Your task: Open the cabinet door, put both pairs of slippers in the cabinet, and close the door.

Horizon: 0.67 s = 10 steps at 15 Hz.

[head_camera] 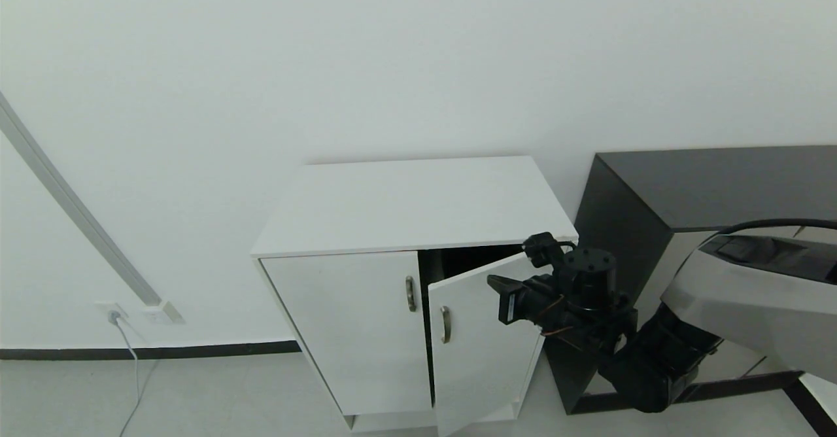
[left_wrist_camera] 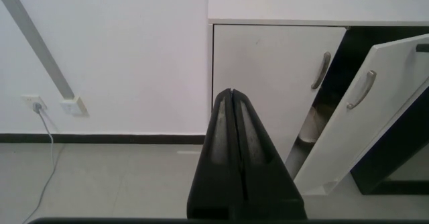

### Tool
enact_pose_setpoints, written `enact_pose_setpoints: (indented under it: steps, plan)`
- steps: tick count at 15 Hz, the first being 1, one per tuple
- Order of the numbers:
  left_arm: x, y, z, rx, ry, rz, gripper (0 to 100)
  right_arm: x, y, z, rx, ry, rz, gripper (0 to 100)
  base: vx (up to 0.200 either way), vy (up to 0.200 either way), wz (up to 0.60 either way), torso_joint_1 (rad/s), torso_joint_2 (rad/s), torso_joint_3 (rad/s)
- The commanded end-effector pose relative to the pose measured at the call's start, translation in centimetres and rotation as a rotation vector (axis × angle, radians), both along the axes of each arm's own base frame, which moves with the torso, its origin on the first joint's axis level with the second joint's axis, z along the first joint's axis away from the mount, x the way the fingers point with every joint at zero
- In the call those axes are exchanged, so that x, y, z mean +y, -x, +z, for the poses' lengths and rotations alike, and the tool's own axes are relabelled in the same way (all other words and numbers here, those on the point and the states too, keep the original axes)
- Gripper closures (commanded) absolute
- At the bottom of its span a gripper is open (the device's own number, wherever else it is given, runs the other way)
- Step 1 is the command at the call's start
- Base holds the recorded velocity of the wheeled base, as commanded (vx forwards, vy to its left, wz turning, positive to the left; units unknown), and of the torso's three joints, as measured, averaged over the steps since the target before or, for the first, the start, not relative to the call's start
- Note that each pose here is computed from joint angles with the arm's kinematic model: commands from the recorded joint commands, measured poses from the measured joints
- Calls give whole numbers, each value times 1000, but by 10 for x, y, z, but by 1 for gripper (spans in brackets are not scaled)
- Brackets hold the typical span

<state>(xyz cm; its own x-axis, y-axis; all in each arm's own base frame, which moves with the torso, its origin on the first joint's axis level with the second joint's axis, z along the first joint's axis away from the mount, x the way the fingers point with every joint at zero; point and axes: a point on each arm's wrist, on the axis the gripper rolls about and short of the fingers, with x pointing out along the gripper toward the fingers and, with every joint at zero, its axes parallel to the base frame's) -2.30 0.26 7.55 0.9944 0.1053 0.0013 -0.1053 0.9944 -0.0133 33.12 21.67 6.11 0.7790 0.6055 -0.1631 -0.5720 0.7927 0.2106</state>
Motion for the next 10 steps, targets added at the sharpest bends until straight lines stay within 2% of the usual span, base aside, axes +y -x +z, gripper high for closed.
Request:
enact_pose_setpoints:
  steps: [1,10]
  plan:
    - [0,0,0,1,1,0,100,2,-9,-5,1,1,-8,100,0,0,0,0,0,0]
    - [0,0,0,1,2,0,100,-3,-40,-5,1,3,-58,100,0,0,0,0,0,0]
